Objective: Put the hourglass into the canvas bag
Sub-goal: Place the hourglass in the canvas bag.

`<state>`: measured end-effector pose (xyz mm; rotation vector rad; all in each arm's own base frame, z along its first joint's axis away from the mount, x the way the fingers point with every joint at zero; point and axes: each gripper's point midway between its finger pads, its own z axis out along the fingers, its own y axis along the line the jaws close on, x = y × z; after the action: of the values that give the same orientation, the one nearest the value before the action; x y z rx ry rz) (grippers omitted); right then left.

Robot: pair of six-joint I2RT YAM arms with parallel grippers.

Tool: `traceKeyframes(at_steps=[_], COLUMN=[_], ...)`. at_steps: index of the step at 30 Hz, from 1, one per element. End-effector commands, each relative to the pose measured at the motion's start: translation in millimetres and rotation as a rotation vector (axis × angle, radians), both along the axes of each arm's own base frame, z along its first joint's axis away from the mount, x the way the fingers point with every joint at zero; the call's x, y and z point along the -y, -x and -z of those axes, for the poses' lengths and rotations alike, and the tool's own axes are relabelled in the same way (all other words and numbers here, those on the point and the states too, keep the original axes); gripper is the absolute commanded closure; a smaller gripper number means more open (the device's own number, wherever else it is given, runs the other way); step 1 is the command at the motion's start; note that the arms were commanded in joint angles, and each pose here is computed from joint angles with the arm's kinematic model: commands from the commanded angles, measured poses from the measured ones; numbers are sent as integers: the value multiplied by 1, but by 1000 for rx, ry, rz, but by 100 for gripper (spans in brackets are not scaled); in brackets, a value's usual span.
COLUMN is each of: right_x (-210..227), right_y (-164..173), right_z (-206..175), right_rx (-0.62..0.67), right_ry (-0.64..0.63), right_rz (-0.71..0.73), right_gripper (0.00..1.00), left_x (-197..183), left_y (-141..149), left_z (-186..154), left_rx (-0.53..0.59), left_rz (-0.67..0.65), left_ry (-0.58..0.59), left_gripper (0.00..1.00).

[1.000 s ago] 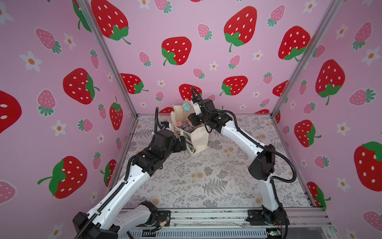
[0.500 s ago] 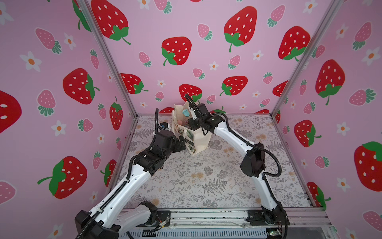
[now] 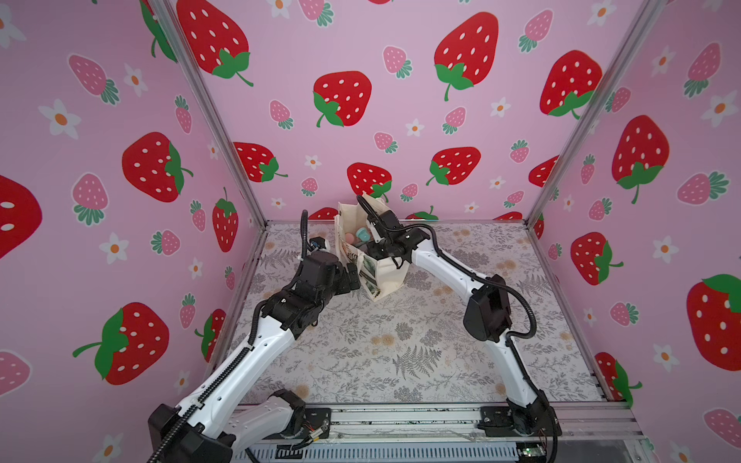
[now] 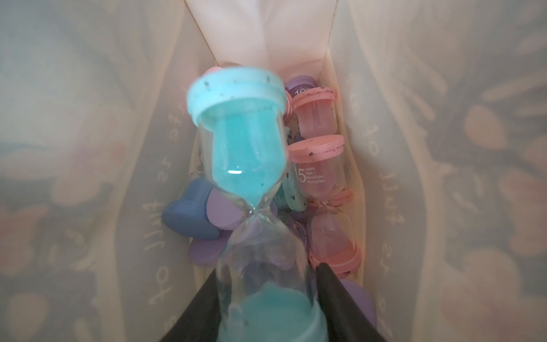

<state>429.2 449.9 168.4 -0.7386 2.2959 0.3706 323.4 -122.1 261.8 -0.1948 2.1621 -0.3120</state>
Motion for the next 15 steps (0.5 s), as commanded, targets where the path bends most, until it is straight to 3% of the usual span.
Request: traceKeyframes(at_steps=[1,5,15], right_x=[5,6,41], right_y=[6,10,28], right_z=[12,-18,-170], right_rx=[-30,-4,229], right_ry=[36,-3,-172], right_rz=[5,-5,-32], right_gripper=[49,40,19], left_x=[-3,-4,-37], left_y=[-5,-5,-2], left_z=[-5,-8,-41], left_rx=[19,20,75], left_rz=[-30,-31,-129], left_ry=[15,13,-11], left_gripper=[1,1,1])
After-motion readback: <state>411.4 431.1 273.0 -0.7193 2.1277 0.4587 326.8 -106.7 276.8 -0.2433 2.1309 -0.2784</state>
